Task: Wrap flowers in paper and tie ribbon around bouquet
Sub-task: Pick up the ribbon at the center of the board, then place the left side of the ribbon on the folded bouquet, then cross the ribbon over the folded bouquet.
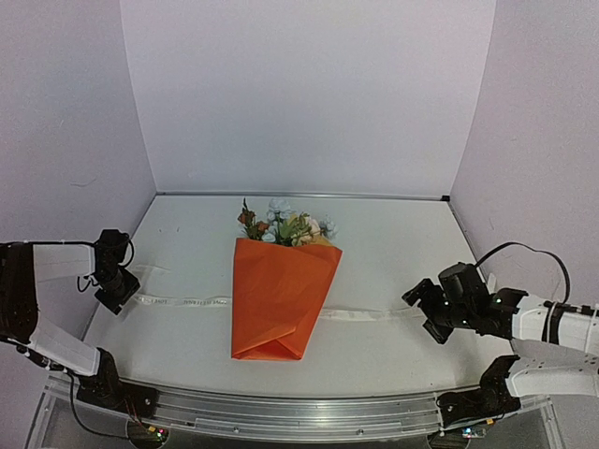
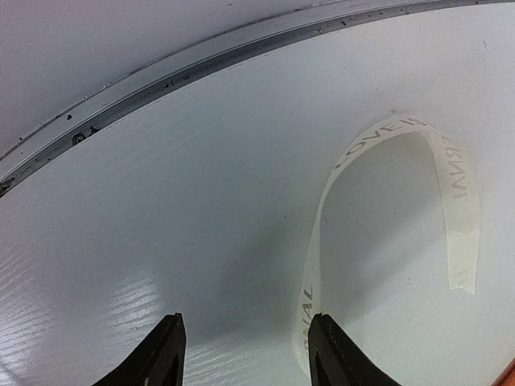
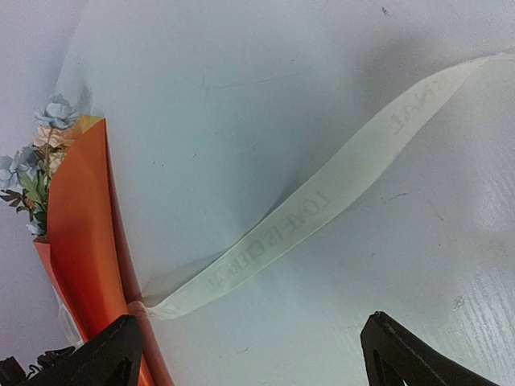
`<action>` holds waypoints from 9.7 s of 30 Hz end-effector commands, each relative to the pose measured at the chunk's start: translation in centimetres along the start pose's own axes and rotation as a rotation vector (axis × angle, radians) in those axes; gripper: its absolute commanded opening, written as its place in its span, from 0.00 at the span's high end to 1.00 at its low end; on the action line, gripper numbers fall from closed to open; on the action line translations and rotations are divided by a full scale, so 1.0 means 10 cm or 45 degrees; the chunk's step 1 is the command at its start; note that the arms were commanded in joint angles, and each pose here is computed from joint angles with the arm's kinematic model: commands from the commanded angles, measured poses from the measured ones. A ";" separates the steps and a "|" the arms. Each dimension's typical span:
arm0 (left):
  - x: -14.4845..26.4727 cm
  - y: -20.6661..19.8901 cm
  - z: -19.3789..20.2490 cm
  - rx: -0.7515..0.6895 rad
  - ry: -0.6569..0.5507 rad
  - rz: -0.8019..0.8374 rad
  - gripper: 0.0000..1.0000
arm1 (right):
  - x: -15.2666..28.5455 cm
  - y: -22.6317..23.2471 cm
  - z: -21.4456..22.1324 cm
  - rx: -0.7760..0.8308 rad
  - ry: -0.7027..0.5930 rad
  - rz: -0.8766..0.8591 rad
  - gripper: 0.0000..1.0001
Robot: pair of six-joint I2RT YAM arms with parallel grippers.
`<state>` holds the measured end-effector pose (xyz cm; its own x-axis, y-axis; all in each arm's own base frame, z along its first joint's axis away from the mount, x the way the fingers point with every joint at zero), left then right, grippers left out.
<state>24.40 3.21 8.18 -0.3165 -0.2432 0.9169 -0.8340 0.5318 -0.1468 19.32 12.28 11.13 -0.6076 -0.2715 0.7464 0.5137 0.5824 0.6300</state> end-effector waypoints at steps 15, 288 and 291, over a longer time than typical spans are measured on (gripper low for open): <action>-0.10 -0.30 -0.36 -0.095 -0.057 0.054 0.40 | 0.05 -0.11 -0.16 0.024 -0.100 0.157 0.03; 0.93 -1.05 0.81 -0.363 -0.134 0.807 0.94 | -0.48 2.17 -0.06 0.806 -0.037 0.074 1.00; 0.78 -0.91 0.93 -0.293 -0.047 0.812 0.88 | -0.52 2.19 -0.05 0.810 -0.025 0.070 1.00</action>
<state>26.23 -12.80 15.63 -0.7136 0.2405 0.6580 -0.1586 0.8594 -0.4860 33.04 25.63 20.55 -0.5938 -0.2122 0.7761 0.1009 0.9373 0.3335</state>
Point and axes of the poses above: each gripper's point midway between its finger pads, its own x axis back along the fingers, its own y axis along the line the jaws close on, z = x × y, the point moved 6 cm from there along x, back along the fingers, and after that the axes turned 5 degrees about -x, right-handed, at the moved point
